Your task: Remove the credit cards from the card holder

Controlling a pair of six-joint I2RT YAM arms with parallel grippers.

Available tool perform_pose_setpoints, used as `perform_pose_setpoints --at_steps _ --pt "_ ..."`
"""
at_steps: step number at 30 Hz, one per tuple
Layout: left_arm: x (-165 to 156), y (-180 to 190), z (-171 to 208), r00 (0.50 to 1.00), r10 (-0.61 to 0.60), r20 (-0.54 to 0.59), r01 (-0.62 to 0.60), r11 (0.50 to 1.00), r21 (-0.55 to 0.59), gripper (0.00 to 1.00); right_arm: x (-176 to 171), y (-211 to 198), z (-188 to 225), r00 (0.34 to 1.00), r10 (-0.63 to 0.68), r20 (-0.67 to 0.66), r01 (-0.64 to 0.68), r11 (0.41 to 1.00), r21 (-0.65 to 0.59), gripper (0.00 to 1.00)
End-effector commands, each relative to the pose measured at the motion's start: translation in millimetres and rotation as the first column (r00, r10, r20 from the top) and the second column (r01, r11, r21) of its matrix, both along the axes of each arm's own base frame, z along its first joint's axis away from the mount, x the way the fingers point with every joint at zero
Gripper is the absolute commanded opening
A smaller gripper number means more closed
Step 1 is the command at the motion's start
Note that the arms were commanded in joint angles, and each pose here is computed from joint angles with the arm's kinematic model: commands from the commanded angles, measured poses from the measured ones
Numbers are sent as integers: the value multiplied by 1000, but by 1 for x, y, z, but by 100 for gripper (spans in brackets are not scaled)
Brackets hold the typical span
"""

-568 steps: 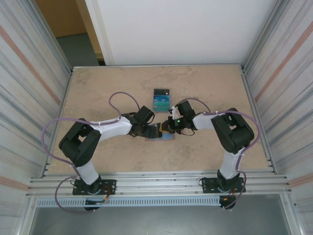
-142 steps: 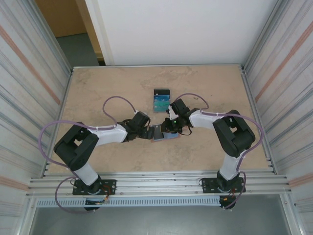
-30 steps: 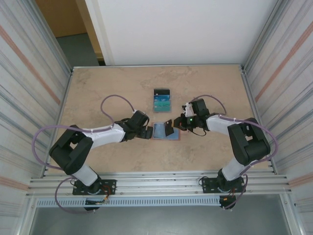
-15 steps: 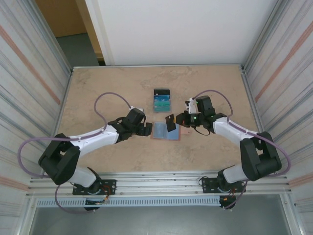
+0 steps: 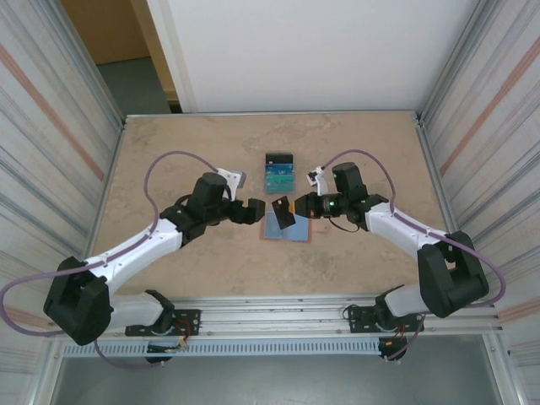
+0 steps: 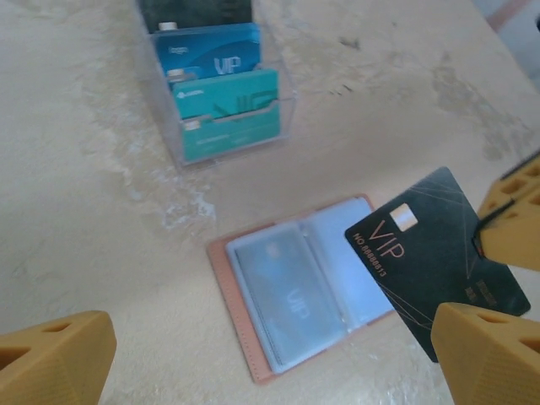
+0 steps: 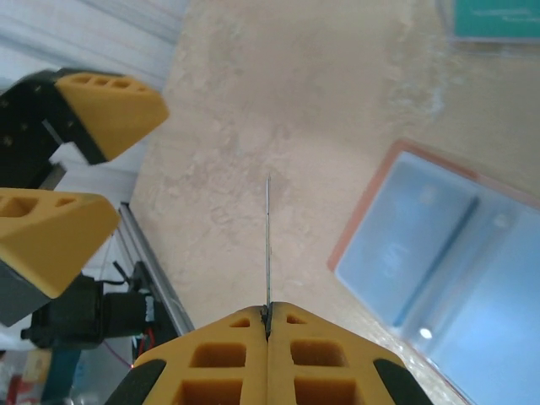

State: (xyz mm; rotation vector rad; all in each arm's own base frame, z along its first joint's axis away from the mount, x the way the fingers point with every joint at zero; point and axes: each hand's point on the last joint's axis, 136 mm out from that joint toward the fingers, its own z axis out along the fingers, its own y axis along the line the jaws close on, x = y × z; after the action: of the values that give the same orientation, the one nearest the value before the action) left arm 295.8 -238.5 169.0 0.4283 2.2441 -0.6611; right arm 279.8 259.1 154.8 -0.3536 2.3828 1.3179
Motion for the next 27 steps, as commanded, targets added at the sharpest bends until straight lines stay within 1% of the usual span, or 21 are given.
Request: perform_pose_setpoints --at_steps 1,5,8,10,12,16,18,20,23,25,27 --pt "-6 -19 30 968 -233 91 235 972 -17 93 -6 13 15 992 113 61 -114 993 5 0" --pt "-8 -26 36 931 -353 97 357 934 -27 91 -10 21 22 982 170 82 -170 985 4 0" --pt "-15 -35 40 883 -452 125 458 888 -33 88 -14 25 28 973 208 100 -210 978 8 0" --pt "-19 -40 40 850 -509 135 517 855 -31 84 -18 28 33 964 238 116 -241 970 15 0" --pt "-21 -42 39 826 -547 132 556 831 -35 81 -23 30 37 955 265 130 -270 963 18 0" --pt "-28 -48 37 783 -611 117 620 783 -57 73 -29 33 41 940 309 147 -314 949 10 0" --pt "-29 -50 35 771 -628 108 636 768 -71 70 -31 35 43 934 322 152 -328 944 16 0" --pt "-29 -51 32 767 -635 91 641 764 -78 69 -31 36 46 930 331 163 -338 941 22 0" --pt "-32 -54 29 756 -650 75 654 749 -107 61 -32 37 49 925 340 171 -349 937 25 0" --pt "-36 -57 31 742 -666 74 669 731 -133 52 -32 38 51 922 344 177 -353 935 25 0" --pt "-40 -59 31 731 -678 71 680 717 -154 41 -31 38 52 921 344 180 -354 935 22 0"
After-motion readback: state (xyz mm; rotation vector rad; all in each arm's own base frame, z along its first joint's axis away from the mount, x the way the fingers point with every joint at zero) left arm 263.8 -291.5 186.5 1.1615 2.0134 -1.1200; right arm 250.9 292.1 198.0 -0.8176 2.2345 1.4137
